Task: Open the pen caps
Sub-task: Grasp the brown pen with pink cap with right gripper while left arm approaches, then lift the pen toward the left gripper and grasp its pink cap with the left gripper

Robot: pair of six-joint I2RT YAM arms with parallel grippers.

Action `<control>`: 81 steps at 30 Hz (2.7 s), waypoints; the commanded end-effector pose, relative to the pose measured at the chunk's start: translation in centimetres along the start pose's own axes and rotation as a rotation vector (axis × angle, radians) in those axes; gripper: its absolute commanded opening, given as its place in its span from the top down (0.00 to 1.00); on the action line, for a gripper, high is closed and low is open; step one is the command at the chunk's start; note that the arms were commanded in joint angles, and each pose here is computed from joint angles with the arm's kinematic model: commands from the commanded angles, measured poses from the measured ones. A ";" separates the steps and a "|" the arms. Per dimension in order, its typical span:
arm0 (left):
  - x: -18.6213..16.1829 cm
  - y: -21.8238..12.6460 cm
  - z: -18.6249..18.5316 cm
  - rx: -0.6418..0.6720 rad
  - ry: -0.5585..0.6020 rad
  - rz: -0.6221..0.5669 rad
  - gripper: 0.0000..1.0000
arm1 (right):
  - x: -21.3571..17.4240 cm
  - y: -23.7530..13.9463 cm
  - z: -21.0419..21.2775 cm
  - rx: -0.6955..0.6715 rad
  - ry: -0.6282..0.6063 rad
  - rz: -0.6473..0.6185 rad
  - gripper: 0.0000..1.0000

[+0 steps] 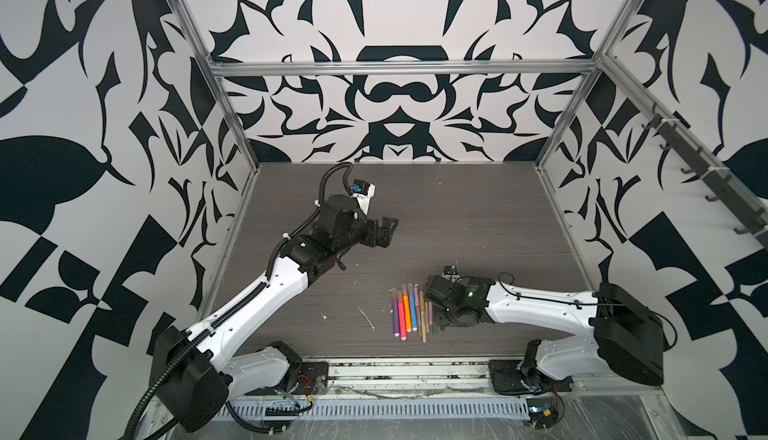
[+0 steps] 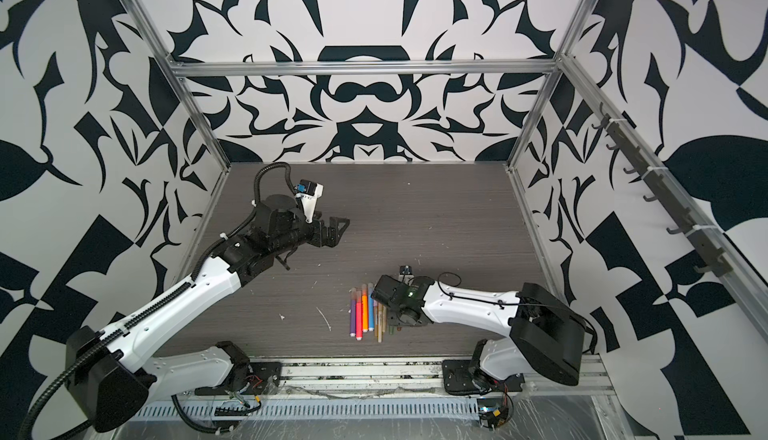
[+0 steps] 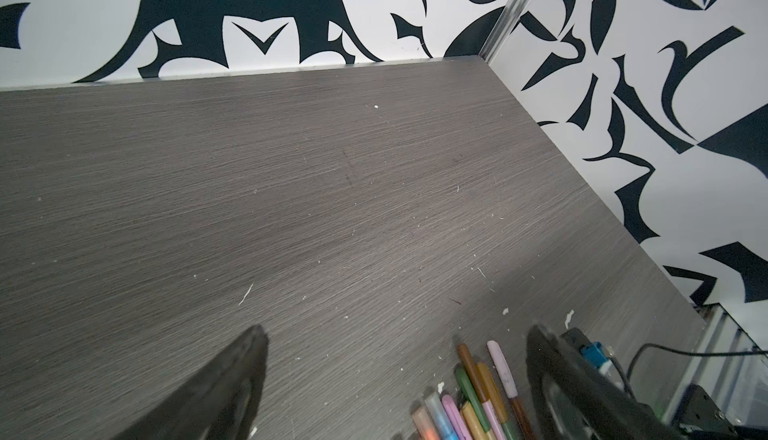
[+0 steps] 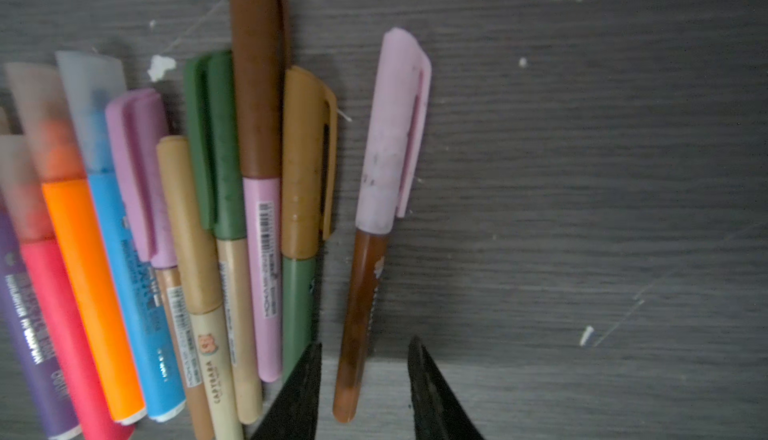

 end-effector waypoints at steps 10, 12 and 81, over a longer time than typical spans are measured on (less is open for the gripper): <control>1.3 -3.2 1.4 0.056 -0.025 -0.177 0.01 | -0.7 1.2 -0.7 -0.060 0.021 0.014 0.66; 1.3 -3.1 2.0 0.094 -0.025 -0.177 0.00 | -0.8 1.3 -0.7 -0.059 0.030 0.016 0.70; -11.0 8.2 -6.3 -0.166 -0.590 0.509 1.00 | 9.0 -10.6 7.0 0.515 -0.190 -0.305 0.93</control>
Point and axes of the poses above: each gripper's point midway between its finger pads, its own y axis out along the fingers, its own z axis along the line the jaws close on, x = y × z, the point moved 1 cm from there along -y, back along the fingers, and after that the axes turned 7 degrees about -y, right-handed, at the moved point
